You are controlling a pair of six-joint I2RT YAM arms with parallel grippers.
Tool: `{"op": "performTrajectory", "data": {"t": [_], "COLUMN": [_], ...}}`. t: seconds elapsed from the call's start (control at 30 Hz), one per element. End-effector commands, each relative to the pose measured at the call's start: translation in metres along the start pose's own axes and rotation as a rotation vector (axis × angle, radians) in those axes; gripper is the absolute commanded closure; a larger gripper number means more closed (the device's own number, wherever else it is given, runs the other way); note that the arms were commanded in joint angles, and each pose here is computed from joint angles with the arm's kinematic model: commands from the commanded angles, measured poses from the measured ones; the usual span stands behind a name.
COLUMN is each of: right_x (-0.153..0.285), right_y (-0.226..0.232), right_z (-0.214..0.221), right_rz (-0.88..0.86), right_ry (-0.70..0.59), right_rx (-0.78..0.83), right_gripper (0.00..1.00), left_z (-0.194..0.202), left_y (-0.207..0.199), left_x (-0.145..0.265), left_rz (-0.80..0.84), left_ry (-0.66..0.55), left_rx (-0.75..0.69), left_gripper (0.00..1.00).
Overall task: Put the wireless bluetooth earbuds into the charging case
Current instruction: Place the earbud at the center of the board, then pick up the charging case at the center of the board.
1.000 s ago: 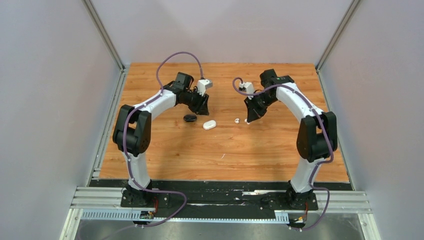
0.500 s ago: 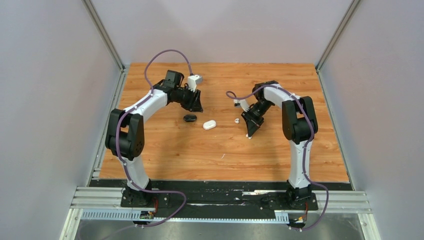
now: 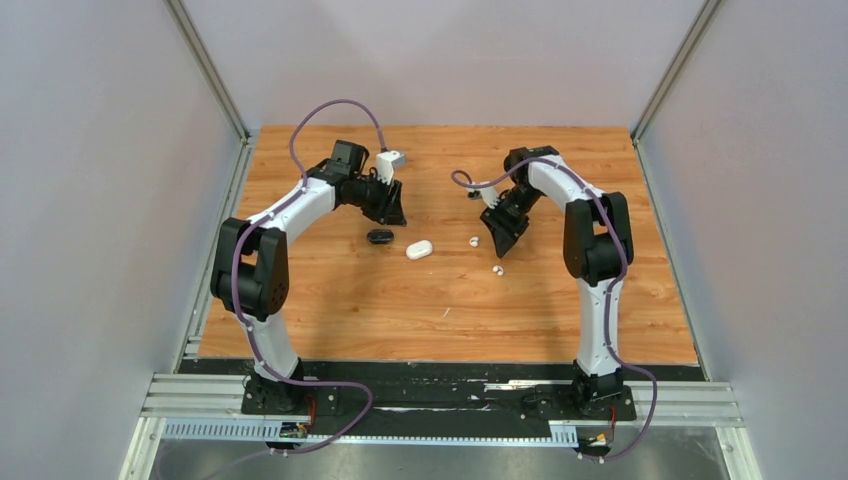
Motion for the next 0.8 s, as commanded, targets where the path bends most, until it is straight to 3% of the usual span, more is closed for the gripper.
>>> {"op": "performTrajectory", "data": {"t": [0.0,0.1,0.13,0.17,0.2,0.27,0.33,0.4,0.5,0.6,0.77], "right_x": [0.037,0.068,0.082,0.095,0.105,0.102,0.076,0.051,0.019,-0.004,-0.026], "right_y": [-0.003,0.009,0.018,0.029,0.043,0.060,0.065,0.069,0.067,0.055,0.050], "right_z": [-0.017,-0.040,-0.050,-0.060,-0.069,-0.077,-0.086,-0.102,-0.120,-0.137,-0.146], "right_rz": [0.070,0.069,0.050,0.031,-0.001,-0.041,-0.041,-0.072,-0.162,-0.205,-0.159], "right_ry": [-0.089,-0.268,-0.376,-0.497,-0.637,-0.823,-0.859,-0.780,-0.647,-0.609,-0.568], "right_rx": [0.029,0.104,0.158,0.230,0.320,0.425,0.433,0.552,0.652,0.679,0.801], "right_gripper": [0.57,0.49,0.39,0.08,0.01,0.00,0.00,0.00,0.13,0.24,0.22], "left_z": [-0.017,-0.018,-0.019,-0.020,-0.022,-0.023,-0.022,-0.019,-0.015,-0.014,-0.012], "left_y": [-0.005,-0.007,-0.007,-0.008,-0.008,-0.008,-0.008,-0.007,-0.004,-0.001,0.006], "left_x": [0.012,0.019,0.025,0.028,0.034,0.040,0.042,0.041,0.043,0.051,0.068], "left_rz": [-0.011,-0.036,-0.048,-0.052,-0.059,-0.046,-0.039,-0.039,-0.057,-0.054,-0.058], "left_ry": [-0.038,-0.064,-0.092,-0.107,-0.135,-0.163,-0.167,-0.154,-0.141,-0.161,-0.185], "left_rx": [-0.030,0.018,0.018,0.054,0.061,0.087,0.107,0.121,0.134,0.162,0.206], "left_gripper": [0.52,0.51,0.49,0.49,0.47,0.45,0.44,0.43,0.42,0.41,0.41]}}
Point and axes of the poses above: each gripper's point midway between its finger pads, its own x axis back along the fingers, its own y axis along the line the jaws close on, z = x × y, the point moved 8 cm from there along x, back along the fingers, and after that the axes turned 8 degrees about -x, right-handed, at the moved point
